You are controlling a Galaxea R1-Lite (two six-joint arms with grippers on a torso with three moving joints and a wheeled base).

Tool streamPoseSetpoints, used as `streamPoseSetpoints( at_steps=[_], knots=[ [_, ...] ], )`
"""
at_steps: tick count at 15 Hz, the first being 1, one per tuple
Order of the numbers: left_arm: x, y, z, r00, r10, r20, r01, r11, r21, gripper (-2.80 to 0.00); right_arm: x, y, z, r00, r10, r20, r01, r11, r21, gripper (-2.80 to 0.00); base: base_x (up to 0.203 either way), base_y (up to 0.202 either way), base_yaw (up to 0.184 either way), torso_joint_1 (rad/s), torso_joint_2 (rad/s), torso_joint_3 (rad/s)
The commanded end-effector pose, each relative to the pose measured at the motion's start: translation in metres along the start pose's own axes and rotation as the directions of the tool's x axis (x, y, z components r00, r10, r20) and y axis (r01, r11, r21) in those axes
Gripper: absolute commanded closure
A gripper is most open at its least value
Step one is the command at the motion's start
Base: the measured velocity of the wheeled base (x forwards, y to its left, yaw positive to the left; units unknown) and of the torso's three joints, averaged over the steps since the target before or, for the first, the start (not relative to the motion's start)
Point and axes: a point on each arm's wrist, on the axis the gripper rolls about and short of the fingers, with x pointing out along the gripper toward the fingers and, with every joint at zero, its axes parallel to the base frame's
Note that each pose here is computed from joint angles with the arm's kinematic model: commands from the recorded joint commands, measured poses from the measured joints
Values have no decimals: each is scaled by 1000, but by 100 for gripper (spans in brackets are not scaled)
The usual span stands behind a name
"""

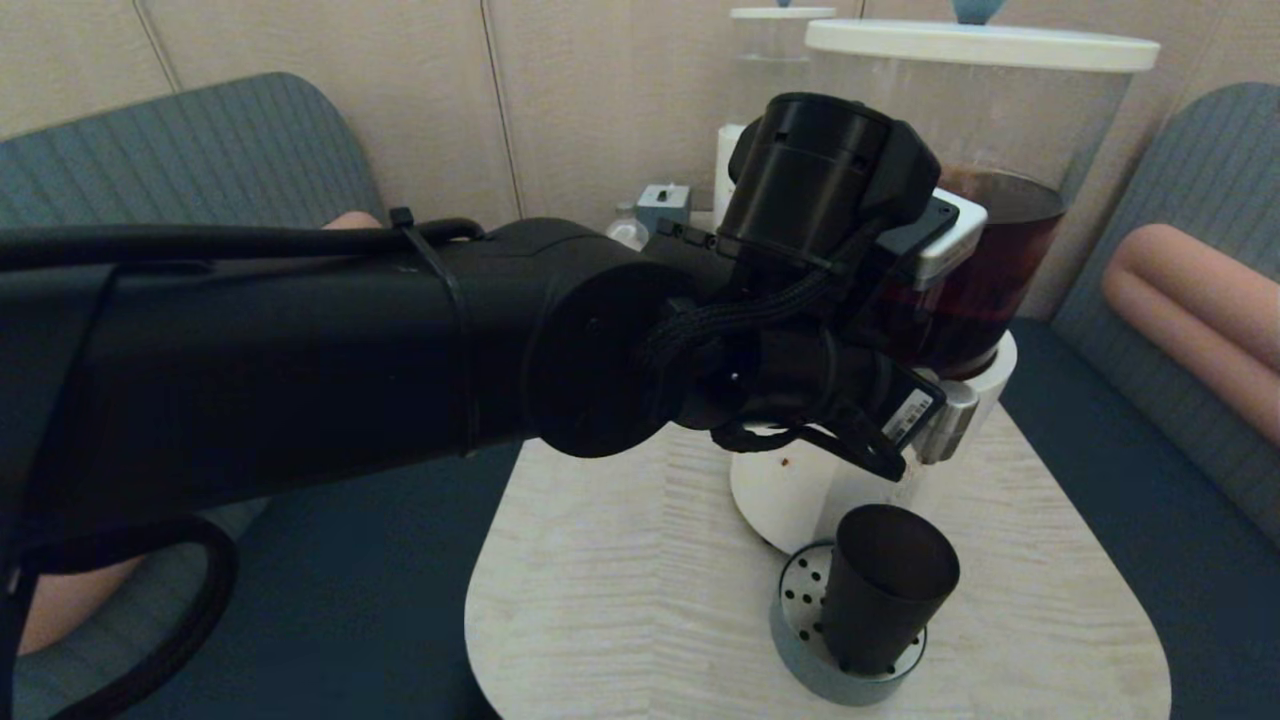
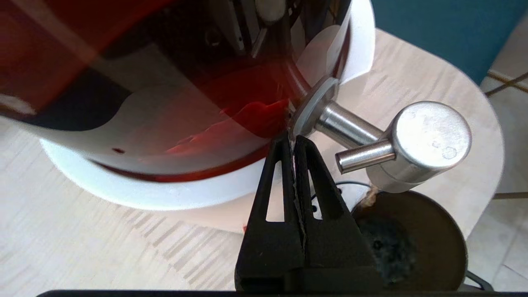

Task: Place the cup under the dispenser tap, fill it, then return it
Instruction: Turn off the faucet

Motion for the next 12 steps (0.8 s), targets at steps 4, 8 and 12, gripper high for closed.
streamPoseSetpoints(
  at_steps=[4,8,12],
  knots=[
    [-13,2,-1,999,11,-40,-11,1000,1,0,0,0,0,1000,0,-2,0,1000,0,0,0,0,0,0,0,0],
    [-24,-1,-5,998,1,-60,0,1000,6,0,0,0,0,1000,0,-2,0,1000,0,0,0,0,0,0,0,0],
    [-30,-8,-3,998,-18,-52,19,1000,14,0,0,0,0,1000,0,0,0,1000,0,0,0,0,0,0,0,0]
  ],
)
